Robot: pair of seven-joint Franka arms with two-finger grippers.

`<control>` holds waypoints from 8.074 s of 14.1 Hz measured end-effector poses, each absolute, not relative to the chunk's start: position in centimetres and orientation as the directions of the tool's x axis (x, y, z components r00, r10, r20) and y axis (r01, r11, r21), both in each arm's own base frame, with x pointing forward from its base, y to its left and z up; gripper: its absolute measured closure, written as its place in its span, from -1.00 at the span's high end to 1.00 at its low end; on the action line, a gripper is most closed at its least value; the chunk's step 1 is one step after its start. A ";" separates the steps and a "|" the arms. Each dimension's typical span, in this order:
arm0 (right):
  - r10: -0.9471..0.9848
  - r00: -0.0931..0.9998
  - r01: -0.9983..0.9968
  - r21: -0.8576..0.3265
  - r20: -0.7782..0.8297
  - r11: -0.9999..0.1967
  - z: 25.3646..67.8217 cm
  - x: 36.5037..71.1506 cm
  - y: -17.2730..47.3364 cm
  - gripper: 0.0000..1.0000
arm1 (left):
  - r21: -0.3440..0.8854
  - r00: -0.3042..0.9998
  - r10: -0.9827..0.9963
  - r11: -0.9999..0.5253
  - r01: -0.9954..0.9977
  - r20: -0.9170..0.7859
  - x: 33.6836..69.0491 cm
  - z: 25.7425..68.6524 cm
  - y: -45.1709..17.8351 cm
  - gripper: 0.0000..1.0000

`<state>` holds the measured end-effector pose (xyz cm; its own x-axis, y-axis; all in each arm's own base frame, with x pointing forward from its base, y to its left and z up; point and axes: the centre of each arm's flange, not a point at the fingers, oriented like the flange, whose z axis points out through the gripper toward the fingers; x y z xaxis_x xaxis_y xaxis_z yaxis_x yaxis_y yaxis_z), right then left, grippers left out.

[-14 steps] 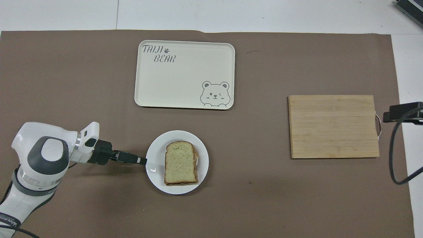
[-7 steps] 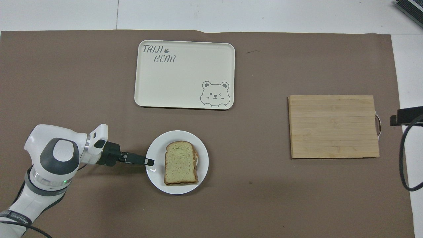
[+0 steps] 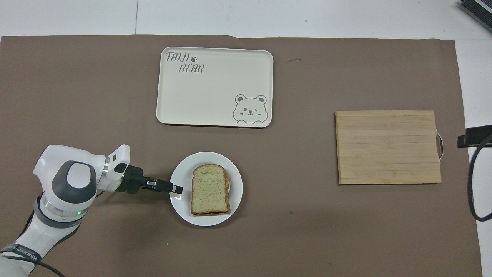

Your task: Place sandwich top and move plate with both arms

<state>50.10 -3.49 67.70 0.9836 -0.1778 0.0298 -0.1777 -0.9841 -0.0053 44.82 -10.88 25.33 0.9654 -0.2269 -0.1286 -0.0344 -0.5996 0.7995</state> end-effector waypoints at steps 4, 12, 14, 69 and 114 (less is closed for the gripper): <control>-0.183 0.983 -0.183 -0.005 0.023 -0.983 67.5 50.2 -3.8 1.00 | 0.801 0.966 -0.225 -0.598 -0.032 -0.130 44.8 25.3 -10.9 -0.92; -0.188 0.982 -0.188 -0.004 0.012 -0.982 67.0 50.2 -4.0 1.00 | 0.826 0.965 -0.207 -0.563 0.014 -0.158 44.9 25.5 -10.4 -0.92; -0.187 0.982 -0.187 -0.005 0.013 -0.982 67.0 50.2 -4.0 1.00 | 0.835 0.966 -0.204 -0.550 0.022 -0.159 45.3 25.9 -10.1 -0.92; -0.135 0.990 -0.135 -0.003 0.043 -0.991 66.6 51.6 -3.5 1.00 | 0.850 0.994 -0.088 -0.526 0.010 -0.067 72.1 26.1 -13.9 -0.92; -0.134 0.990 -0.134 -0.003 0.043 -0.991 66.6 51.6 -3.5 1.00 | 0.034 0.999 -0.015 -0.999 -0.013 -0.052 57.0 61.6 -3.6 1.00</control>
<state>51.56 -3.47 66.63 0.9900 -0.1344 0.0432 -0.1344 -0.9909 -0.0032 57.02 -3.55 61.59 0.9986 -0.0147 -0.0518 -0.0129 -0.9993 0.0342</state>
